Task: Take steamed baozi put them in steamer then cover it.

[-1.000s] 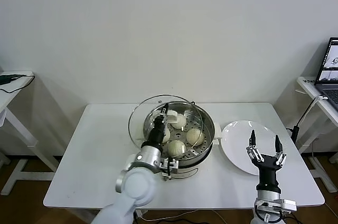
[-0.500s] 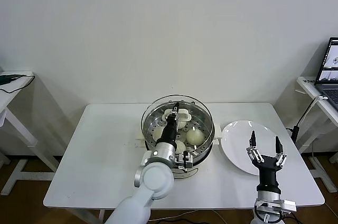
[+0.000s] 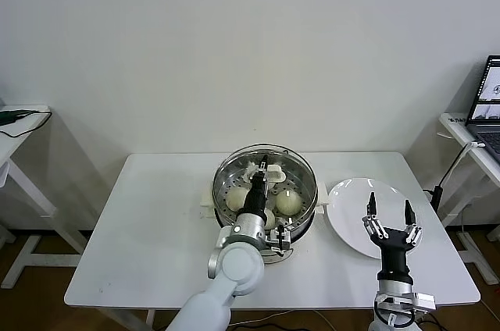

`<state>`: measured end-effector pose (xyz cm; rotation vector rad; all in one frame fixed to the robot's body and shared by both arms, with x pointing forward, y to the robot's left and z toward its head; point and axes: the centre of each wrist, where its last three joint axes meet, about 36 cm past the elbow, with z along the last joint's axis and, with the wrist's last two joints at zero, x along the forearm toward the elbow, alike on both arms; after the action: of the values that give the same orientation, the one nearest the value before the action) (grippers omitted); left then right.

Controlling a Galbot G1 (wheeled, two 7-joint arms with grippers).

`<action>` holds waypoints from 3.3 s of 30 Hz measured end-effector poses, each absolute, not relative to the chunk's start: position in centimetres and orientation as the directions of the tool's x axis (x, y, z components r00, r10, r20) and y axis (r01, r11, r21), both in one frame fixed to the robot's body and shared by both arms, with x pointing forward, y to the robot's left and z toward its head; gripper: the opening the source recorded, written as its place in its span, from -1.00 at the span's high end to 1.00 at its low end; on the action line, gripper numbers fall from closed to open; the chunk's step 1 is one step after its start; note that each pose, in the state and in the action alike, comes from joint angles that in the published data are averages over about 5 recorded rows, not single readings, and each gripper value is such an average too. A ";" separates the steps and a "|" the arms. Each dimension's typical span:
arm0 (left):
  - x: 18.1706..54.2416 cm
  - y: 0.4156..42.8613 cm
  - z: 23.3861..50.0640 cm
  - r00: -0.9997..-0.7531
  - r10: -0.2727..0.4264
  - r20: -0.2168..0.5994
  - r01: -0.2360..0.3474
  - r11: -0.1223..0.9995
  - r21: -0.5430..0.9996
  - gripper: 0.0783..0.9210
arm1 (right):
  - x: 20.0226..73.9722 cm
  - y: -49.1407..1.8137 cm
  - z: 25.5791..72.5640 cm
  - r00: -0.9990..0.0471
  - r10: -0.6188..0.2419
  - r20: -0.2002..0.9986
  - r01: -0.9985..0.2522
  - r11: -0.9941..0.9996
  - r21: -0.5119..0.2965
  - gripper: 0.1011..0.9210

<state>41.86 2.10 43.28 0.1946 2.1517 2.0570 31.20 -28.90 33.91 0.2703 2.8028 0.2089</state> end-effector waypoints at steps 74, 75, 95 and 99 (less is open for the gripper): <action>30.7 13.5 47.0 -0.965 0.185 -0.186 -0.095 0.414 0.905 -0.77 | 32.3 -29.4 33.8 -0.954 0.151 -0.257 0.121 0.984 0.132 -0.76; 30.7 14.3 46.9 -0.967 0.176 -0.184 -0.087 0.451 0.888 -0.77 | 32.2 -29.4 34.0 -0.957 0.146 -0.252 0.117 0.985 0.128 -0.76; 29.6 24.6 41.2 -0.994 0.049 -0.098 -0.005 0.874 0.486 -0.77 | 32.1 -28.9 37.6 -0.980 0.070 -0.186 0.050 0.993 0.107 -0.76; 29.3 25.2 40.6 -0.995 0.031 -0.095 -0.014 0.897 0.441 -0.77 | 32.1 -28.9 37.6 -0.983 0.064 -0.175 0.046 0.993 0.108 -0.76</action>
<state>29.28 25.23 40.64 0.0131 2.9625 0.6905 32.07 -28.88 37.60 0.0825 2.9576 0.1534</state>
